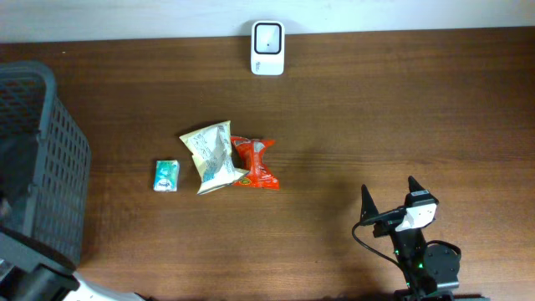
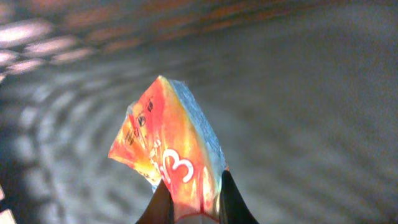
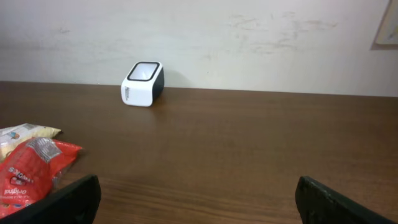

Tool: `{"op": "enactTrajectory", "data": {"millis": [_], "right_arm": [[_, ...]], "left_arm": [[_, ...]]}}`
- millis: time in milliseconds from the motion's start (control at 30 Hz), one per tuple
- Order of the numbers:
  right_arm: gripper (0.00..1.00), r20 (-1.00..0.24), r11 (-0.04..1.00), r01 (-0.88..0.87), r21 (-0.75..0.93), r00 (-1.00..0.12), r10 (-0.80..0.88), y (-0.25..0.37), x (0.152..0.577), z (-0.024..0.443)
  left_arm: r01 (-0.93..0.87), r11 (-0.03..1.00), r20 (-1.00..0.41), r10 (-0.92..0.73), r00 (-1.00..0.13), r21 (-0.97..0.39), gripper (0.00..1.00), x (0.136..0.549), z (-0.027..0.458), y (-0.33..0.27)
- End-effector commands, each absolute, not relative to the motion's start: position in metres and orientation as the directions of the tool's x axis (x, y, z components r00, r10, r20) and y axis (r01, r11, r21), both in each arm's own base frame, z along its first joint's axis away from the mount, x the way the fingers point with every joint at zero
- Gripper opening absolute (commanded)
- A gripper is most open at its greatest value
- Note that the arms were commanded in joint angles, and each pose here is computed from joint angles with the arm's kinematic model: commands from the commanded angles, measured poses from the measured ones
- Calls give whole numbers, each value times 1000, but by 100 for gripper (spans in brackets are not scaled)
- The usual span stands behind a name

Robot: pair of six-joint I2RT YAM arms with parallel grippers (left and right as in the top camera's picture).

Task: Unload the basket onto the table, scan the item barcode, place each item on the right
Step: 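Grasp the small orange box in the basket with the left gripper, then place the orange box right of the red bag and withdraw left gripper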

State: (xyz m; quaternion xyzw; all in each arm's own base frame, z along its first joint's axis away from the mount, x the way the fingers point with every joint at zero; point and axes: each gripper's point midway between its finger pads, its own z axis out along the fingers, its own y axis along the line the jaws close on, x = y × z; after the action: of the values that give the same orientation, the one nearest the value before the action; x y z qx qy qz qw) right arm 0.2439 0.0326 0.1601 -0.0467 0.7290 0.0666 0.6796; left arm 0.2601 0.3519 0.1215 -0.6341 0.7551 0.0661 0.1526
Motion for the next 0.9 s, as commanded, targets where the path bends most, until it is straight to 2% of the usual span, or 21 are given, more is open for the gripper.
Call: {"op": "enactTrajectory", "data": {"millis": [0, 67, 133, 200, 267, 400, 533, 667, 833, 867], "right_arm": [[99, -996, 986, -162, 44, -80, 32, 34, 244, 157], [99, -996, 986, -162, 44, -80, 32, 34, 244, 157], [99, -996, 986, -162, 44, -80, 32, 34, 244, 157], [99, -996, 986, -162, 44, -80, 32, 34, 244, 157], [98, -996, 986, -162, 44, -80, 31, 34, 244, 157], [99, -996, 986, -162, 44, -80, 31, 34, 244, 157], [99, -996, 986, -162, 44, -80, 32, 34, 244, 157], [99, -996, 986, -162, 44, -80, 32, 34, 244, 157], [99, -996, 986, -162, 44, -80, 32, 34, 244, 157], [98, -996, 986, -162, 44, -80, 32, 34, 244, 157]], "left_arm": [[-832, 472, -552, -793, -257, -292, 0, 339, 269, 299], [-686, 667, -672, -653, -348, -292, 0, 372, 331, 233], [-507, 827, -714, -507, -483, -245, 0, 395, 349, 153], [-306, 933, -683, -349, -642, -189, 0, 412, 333, 70], [-135, 978, -618, -203, -760, -156, 0, 421, 298, -1], [121, 986, -455, 55, -889, -116, 0, 423, 210, -113], [284, 953, -336, 236, -912, -102, 0, 412, 142, -196], [417, 904, -342, 364, -866, -95, 0, 400, 114, -259], [481, 873, -293, 440, -849, -81, 2, 382, 93, -279], [487, 870, -280, 449, -849, -78, 6, 381, 88, -279]]}}
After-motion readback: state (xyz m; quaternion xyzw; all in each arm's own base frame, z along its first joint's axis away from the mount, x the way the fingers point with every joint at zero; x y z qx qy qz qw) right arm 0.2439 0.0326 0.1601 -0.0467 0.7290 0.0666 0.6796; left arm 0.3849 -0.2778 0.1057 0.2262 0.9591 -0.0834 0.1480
